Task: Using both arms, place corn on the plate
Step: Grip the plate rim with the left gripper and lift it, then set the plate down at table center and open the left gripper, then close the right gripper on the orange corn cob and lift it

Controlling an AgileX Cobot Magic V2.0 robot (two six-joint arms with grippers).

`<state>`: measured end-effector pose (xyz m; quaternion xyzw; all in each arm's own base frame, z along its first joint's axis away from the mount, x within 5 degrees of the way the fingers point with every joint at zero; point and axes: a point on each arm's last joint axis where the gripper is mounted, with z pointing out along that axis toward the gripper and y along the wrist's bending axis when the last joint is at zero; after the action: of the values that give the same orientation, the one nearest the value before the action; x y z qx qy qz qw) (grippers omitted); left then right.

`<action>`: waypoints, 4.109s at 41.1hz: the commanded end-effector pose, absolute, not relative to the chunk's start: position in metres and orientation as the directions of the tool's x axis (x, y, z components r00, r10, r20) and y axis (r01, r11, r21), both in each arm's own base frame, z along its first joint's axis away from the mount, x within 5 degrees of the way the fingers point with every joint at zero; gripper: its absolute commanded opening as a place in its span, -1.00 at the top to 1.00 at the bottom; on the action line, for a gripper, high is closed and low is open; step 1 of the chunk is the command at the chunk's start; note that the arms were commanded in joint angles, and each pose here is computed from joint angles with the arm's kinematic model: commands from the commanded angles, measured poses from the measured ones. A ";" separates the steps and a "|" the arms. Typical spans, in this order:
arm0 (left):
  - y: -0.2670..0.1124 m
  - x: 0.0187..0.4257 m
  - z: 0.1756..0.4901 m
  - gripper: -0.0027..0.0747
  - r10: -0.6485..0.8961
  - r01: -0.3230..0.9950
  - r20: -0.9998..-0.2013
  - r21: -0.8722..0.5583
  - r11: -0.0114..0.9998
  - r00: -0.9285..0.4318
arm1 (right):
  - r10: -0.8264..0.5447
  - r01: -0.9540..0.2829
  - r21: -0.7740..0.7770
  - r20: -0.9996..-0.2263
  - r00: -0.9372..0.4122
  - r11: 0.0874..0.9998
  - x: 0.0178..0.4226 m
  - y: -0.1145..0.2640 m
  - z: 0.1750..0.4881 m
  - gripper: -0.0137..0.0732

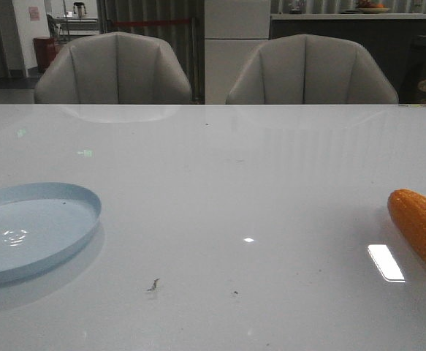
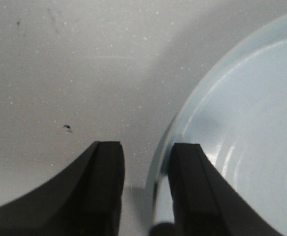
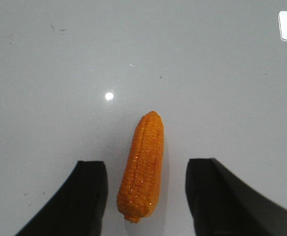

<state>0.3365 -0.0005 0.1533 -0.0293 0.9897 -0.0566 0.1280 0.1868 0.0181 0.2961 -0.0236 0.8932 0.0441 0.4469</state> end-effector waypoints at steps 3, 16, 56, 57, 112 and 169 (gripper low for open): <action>-0.001 0.341 0.164 0.33 -0.093 -0.057 -0.294 -0.131 0.990 -0.951 | 0.009 -0.080 0.057 -0.862 -0.507 0.995 0.192 0.017 0.314 -0.39; -0.004 0.350 0.181 0.69 -0.116 -0.066 -0.306 -0.168 0.984 -0.945 | 0.009 -0.080 0.057 -0.862 -0.507 0.995 0.192 0.017 0.314 -0.39; -0.181 0.357 0.258 0.69 0.043 0.272 -0.464 -0.441 0.855 -0.885 | 0.009 -0.080 0.057 -0.862 -0.507 0.995 0.192 0.017 0.314 -0.39; -0.185 0.356 0.255 0.69 0.054 0.278 -0.457 -0.440 0.854 -0.888 | 0.009 -0.080 0.057 -0.862 -0.507 0.995 0.192 0.017 0.314 -0.39; -0.098 0.352 0.388 -0.34 0.186 0.340 -0.750 -0.055 0.939 -0.634 | 0.040 -0.060 0.098 -0.787 -0.616 0.993 0.227 0.021 0.316 -0.40; -0.034 0.262 0.333 -0.34 0.138 0.193 -0.722 0.006 0.981 -0.678 | -0.157 -0.208 0.098 -0.375 -0.914 0.973 0.381 0.056 0.258 0.31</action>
<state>0.2624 -0.0343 0.3135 0.0950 0.9360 -0.0323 0.3374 0.3737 0.0424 0.2117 -0.0496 0.9897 0.0513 0.1241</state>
